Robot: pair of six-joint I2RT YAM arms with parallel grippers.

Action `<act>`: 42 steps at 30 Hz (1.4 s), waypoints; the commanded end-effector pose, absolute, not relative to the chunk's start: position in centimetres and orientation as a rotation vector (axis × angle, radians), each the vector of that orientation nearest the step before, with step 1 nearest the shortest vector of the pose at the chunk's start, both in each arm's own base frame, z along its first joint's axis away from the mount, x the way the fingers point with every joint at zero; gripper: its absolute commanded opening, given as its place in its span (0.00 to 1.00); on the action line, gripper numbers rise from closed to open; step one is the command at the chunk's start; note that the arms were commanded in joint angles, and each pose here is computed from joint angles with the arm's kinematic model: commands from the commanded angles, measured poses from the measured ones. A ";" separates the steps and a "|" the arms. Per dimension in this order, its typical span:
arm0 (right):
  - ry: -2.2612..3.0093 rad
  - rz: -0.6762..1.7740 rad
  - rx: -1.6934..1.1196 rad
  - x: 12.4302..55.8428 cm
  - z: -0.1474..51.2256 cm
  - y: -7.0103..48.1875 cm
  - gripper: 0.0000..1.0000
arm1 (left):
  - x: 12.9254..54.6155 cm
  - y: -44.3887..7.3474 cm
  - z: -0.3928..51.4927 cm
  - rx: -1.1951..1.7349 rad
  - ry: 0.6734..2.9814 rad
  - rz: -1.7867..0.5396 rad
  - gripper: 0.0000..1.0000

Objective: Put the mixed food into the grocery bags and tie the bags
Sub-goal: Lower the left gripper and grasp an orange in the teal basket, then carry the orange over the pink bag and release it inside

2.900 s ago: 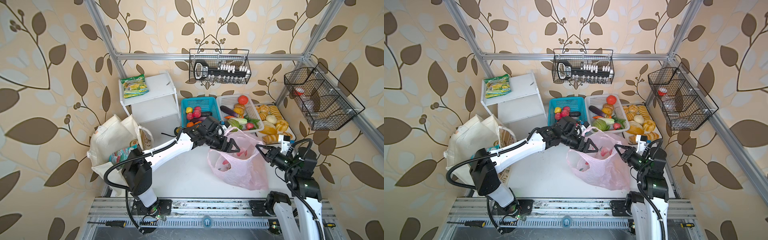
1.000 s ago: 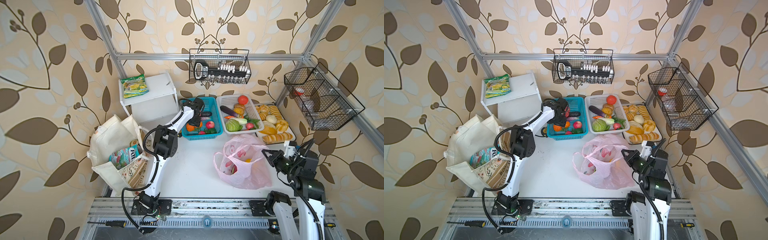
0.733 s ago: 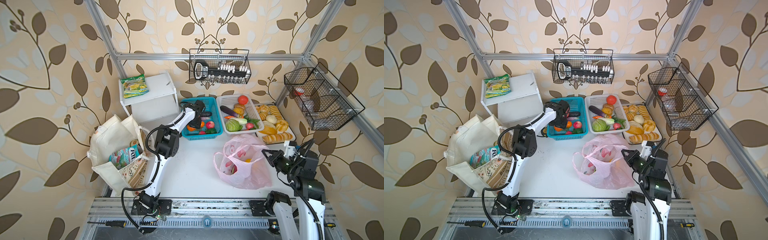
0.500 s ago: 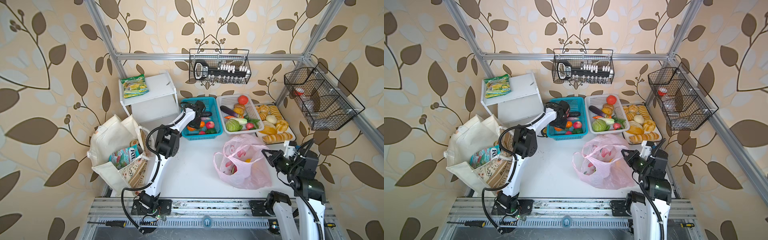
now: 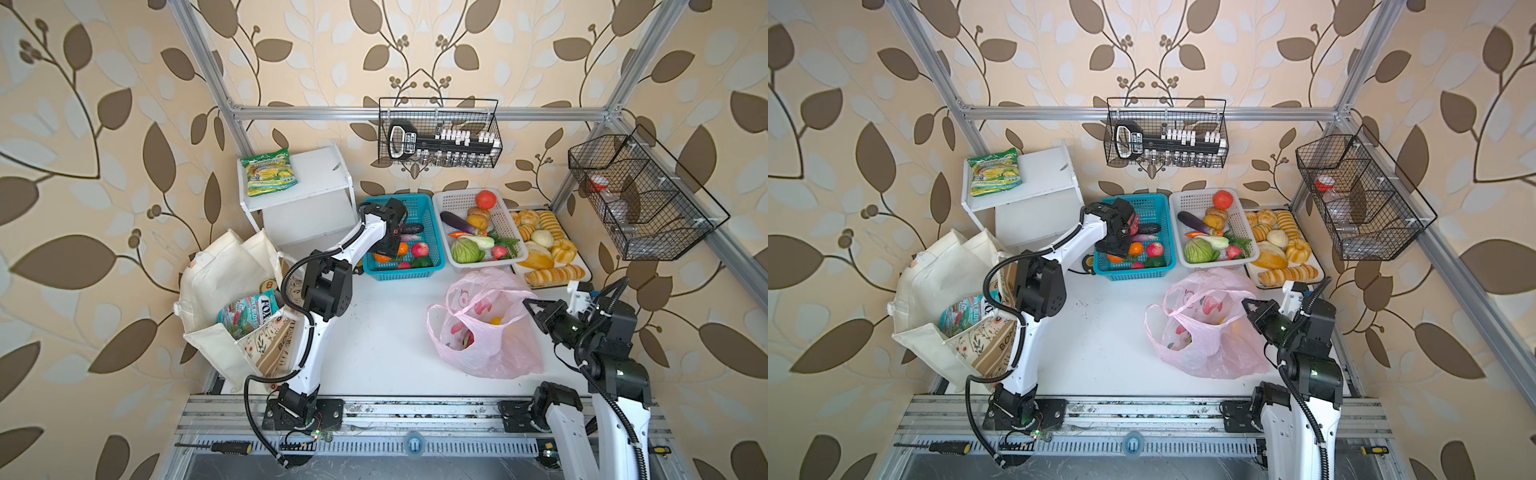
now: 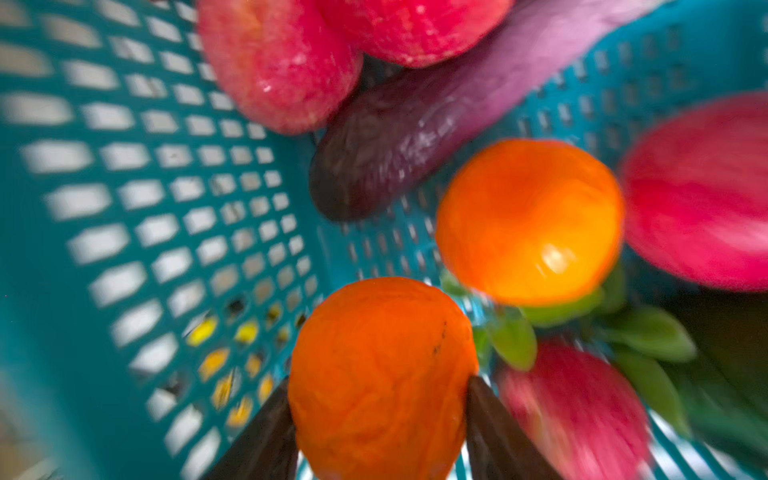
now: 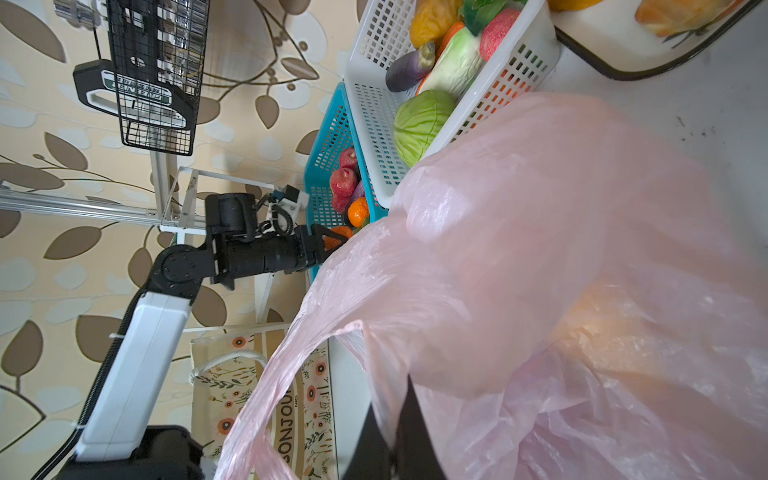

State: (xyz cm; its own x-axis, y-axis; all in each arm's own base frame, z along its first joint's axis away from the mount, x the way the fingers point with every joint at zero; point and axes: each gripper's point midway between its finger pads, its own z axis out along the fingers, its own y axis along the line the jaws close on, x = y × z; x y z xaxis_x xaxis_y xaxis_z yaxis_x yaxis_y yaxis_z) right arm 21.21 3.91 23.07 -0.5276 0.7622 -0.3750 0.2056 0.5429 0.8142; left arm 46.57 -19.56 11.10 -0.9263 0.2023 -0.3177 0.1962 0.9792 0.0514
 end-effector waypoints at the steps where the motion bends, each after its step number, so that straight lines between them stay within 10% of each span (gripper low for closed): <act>1: 2.015 0.924 0.759 21.5 23.7 3.7 0.00 | 43.1 -22.2 21.3 0.300 2.612 -0.232 0.49; 10: 2.020 0.931 0.752 21.6 23.7 3.9 0.00 | 35.8 -24.1 28.9 0.390 2.433 -0.625 0.49; 27: 2.004 0.947 0.758 21.7 23.7 3.9 0.00 | 18.8 -33.1 23.0 1.024 2.532 -1.271 0.48; 42: 2.000 0.954 0.766 21.3 23.4 4.1 0.00 | 22.2 -42.2 25.1 0.921 2.315 -1.277 0.60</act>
State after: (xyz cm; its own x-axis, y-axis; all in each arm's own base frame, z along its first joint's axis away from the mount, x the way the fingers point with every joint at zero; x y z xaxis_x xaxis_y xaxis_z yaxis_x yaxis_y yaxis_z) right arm 21.37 3.92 23.43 -0.5191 0.7630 -0.3853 0.1894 0.5422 0.8186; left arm 20.09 -40.44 22.58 -0.7510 0.4707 -0.4631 0.6482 0.3914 -0.6532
